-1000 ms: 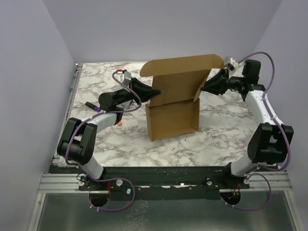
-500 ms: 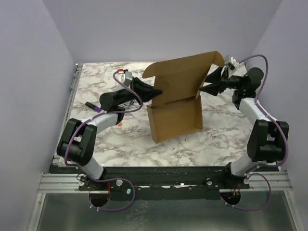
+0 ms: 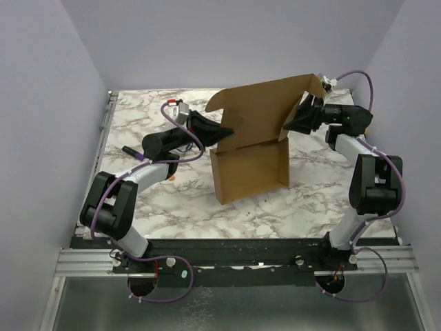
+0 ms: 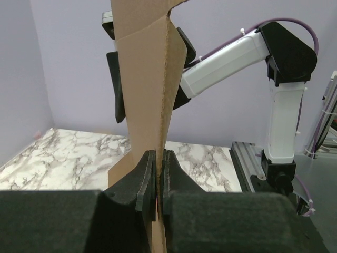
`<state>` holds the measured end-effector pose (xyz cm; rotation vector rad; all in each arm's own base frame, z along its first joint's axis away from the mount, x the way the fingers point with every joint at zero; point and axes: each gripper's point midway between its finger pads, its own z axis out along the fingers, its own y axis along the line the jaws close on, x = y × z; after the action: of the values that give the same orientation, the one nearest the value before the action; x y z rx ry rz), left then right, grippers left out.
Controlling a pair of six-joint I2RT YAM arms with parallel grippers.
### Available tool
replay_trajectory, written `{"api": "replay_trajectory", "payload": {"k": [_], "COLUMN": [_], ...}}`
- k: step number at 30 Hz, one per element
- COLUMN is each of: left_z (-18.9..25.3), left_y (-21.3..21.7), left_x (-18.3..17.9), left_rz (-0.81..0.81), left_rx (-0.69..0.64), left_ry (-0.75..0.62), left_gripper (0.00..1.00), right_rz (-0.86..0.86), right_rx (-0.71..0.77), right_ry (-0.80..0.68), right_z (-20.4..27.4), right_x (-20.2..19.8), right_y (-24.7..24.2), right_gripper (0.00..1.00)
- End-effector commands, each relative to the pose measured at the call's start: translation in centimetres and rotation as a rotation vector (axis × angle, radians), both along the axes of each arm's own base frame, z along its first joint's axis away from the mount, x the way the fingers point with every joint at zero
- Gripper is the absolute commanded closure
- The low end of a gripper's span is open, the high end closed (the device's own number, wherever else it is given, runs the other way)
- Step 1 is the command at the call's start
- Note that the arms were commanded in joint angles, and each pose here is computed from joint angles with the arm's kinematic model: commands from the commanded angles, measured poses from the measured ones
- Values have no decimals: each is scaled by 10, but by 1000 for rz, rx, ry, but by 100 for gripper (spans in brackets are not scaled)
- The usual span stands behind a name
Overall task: Fold the paper box
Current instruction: Adjust the paper box at the center of the board.
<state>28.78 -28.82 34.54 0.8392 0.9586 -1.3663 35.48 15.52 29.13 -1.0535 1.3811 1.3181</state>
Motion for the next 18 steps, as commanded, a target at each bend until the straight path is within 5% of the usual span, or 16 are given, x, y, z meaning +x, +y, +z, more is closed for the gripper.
{"api": "replay_trajectory", "payload": {"k": [1,7,16,18], "left_z": [41,37,24,18], "left_y": [0,-2,0,2], "left_x": [-47,-42,-25,-19], "left_rz": [-72,-75,-46,-39], "left_rx": [-108,-99,-84,-73], "left_ry": [-275,-267,-232,-217], "left_gripper": [100,100,100,100], "right_rz": [73,87,87,94], "right_rx": [-71,-70,-78,-96], "right_ry": [-257,-245,-239,-221], "right_z": [11,16,23,22], "right_x": [-18,-31,-43,-41], "right_y": [11,16,15,14], "right_gripper": [64,99,99,82]}}
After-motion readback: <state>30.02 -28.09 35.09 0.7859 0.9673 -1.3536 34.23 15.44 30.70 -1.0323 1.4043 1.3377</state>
